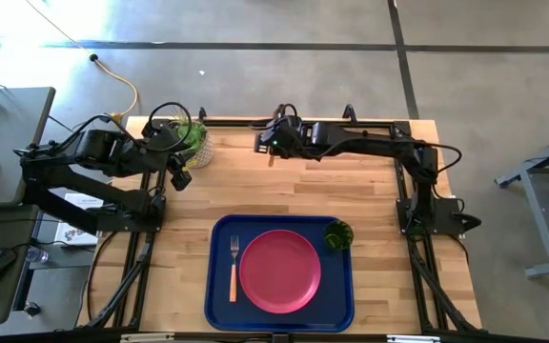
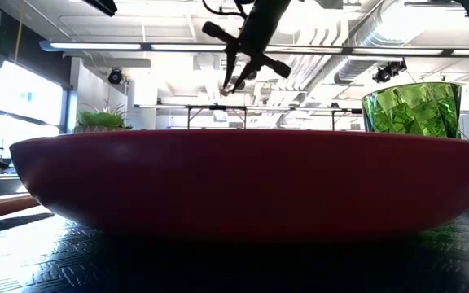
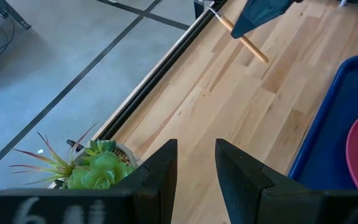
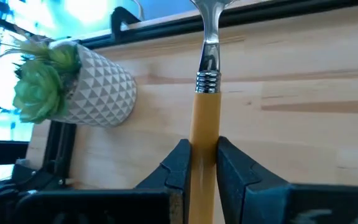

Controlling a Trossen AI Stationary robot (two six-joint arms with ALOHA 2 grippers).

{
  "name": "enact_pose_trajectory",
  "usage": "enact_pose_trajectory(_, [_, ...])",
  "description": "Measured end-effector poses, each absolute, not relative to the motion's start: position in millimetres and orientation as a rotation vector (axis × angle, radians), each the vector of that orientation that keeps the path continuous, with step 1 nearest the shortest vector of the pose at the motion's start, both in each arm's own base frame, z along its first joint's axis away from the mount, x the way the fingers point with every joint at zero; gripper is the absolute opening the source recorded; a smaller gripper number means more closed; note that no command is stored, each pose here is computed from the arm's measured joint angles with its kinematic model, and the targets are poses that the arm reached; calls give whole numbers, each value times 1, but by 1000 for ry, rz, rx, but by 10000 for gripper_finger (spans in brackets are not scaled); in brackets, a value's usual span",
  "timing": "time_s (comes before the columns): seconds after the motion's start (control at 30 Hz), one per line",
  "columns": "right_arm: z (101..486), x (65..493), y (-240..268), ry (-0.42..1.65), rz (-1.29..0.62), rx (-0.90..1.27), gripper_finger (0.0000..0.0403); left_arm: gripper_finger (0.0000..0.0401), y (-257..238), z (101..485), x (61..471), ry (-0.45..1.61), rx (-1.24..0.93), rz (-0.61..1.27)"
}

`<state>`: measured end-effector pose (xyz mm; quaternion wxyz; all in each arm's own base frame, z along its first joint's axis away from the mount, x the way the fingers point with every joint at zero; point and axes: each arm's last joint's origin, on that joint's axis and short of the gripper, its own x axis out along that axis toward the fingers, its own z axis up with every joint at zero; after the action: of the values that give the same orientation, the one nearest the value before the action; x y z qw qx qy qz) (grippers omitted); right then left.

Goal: Pick and place plate/cup/fork/spoon on tray
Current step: Put the orange spoon on the blue tray to the left side of the yellow fork

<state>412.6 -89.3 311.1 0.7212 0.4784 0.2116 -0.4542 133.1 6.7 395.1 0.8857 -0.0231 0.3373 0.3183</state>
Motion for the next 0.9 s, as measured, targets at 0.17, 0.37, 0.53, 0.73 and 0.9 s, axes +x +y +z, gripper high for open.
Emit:
enact_pose_trajectory(0.17, [296,420,-90,525,-1000,1064,34,99,7,395,133,701,-49,662])
enact_pose_trajectory(0.37, [253,436,-93,685,-979,1108,34,99,7,395,133,701,-48,661])
enact_pose_trajectory(0.53, [225,440,-95,815,-998,1147,34,99,7,395,133,699,-54,664])
enact_pose_trajectory(0.73, [194,440,-97,963,-1047,1172,34,99,7,395,133,698,-56,665])
enact_pose_trajectory(0.9, [174,441,-99,1028,-1080,1184,34,99,7,395,133,698,-56,665])
